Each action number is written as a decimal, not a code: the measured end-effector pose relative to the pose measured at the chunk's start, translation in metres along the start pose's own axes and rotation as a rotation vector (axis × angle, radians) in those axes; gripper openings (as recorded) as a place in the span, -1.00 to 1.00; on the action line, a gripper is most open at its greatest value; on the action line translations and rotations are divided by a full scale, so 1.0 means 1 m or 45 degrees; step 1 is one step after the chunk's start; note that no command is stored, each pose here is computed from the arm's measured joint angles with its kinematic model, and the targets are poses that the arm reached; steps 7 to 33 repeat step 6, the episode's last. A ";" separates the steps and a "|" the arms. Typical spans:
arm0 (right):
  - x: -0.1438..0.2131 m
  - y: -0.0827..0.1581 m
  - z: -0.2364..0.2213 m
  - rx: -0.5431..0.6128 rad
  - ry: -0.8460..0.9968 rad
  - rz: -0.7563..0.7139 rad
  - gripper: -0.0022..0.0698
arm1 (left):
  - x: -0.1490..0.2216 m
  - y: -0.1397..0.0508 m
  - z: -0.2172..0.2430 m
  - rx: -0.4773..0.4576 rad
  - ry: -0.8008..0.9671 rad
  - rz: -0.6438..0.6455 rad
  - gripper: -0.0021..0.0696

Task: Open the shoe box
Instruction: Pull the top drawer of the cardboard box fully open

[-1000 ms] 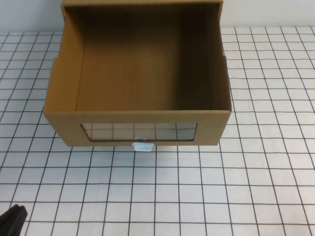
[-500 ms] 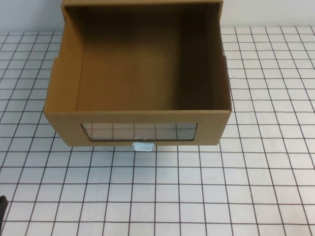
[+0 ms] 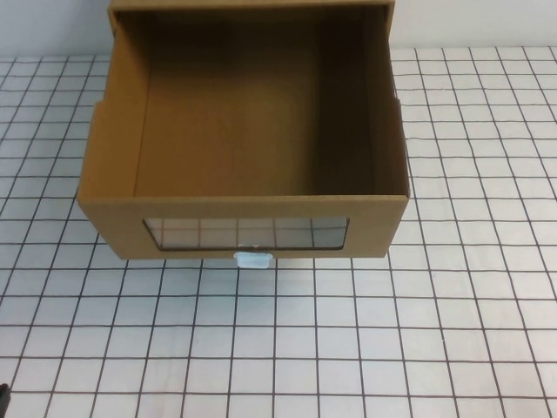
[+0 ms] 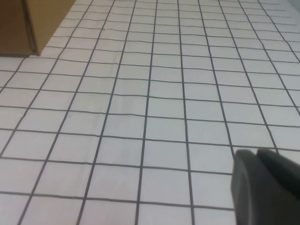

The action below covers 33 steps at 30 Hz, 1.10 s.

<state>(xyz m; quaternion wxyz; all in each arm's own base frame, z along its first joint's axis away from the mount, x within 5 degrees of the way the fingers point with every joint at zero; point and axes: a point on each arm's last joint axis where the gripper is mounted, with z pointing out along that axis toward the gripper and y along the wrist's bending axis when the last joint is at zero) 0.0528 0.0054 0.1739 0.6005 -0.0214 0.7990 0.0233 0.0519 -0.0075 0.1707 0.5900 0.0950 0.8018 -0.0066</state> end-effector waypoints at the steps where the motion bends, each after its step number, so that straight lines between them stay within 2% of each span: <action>1: 0.000 0.000 0.000 0.000 -0.001 0.000 -0.98 | 0.000 0.000 0.000 0.000 0.007 0.002 -0.95; 33: 0.000 0.000 0.000 0.000 -0.003 0.000 -0.98 | 0.001 0.000 0.000 0.002 0.012 0.001 -0.95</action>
